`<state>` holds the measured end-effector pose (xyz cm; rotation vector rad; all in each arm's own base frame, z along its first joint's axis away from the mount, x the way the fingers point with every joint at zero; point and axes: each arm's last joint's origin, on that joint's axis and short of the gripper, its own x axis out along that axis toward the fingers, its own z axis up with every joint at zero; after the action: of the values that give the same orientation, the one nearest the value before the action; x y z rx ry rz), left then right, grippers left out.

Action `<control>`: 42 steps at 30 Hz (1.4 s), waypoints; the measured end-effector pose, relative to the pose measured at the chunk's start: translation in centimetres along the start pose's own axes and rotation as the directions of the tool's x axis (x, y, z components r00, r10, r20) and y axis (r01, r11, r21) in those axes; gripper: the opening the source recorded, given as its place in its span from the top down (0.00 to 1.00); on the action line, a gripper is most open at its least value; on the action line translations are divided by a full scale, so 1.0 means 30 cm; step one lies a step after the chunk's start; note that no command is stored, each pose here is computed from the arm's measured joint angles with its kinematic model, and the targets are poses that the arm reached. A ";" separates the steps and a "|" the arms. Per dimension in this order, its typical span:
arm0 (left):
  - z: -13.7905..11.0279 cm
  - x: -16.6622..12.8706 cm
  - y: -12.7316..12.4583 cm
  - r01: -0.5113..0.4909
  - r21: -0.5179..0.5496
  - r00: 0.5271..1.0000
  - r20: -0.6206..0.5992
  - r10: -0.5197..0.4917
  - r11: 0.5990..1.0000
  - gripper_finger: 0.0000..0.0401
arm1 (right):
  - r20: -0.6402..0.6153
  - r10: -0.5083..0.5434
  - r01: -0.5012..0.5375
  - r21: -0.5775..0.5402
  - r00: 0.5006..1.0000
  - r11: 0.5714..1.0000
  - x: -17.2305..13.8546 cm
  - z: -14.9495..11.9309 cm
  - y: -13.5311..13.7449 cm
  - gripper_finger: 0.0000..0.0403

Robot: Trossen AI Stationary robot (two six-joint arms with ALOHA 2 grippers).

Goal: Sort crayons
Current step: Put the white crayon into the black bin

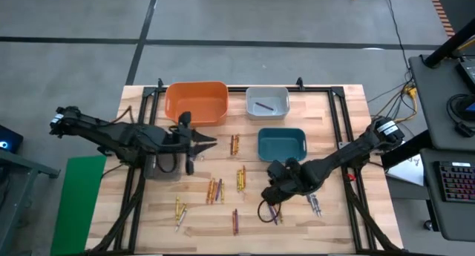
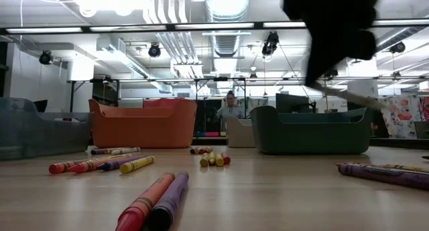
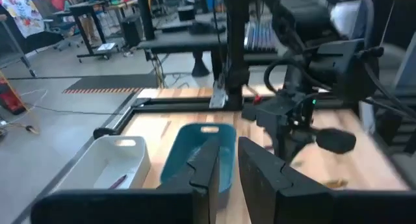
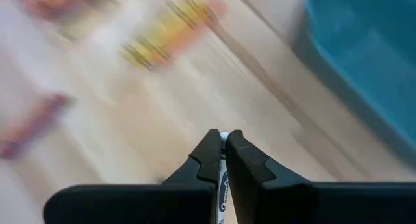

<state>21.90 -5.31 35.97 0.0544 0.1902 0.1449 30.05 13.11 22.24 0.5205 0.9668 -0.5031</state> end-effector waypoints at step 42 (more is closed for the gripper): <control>0.048 -0.213 -0.113 0.118 -0.178 0.987 0.132 -0.095 0.977 0.90 | 0.555 0.760 -0.170 -0.759 0.338 0.629 0.467 0.738 0.184 0.97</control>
<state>16.43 -9.66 38.35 -0.1318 0.0554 0.0517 54.08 1.33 21.52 -0.0795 -0.1177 0.1820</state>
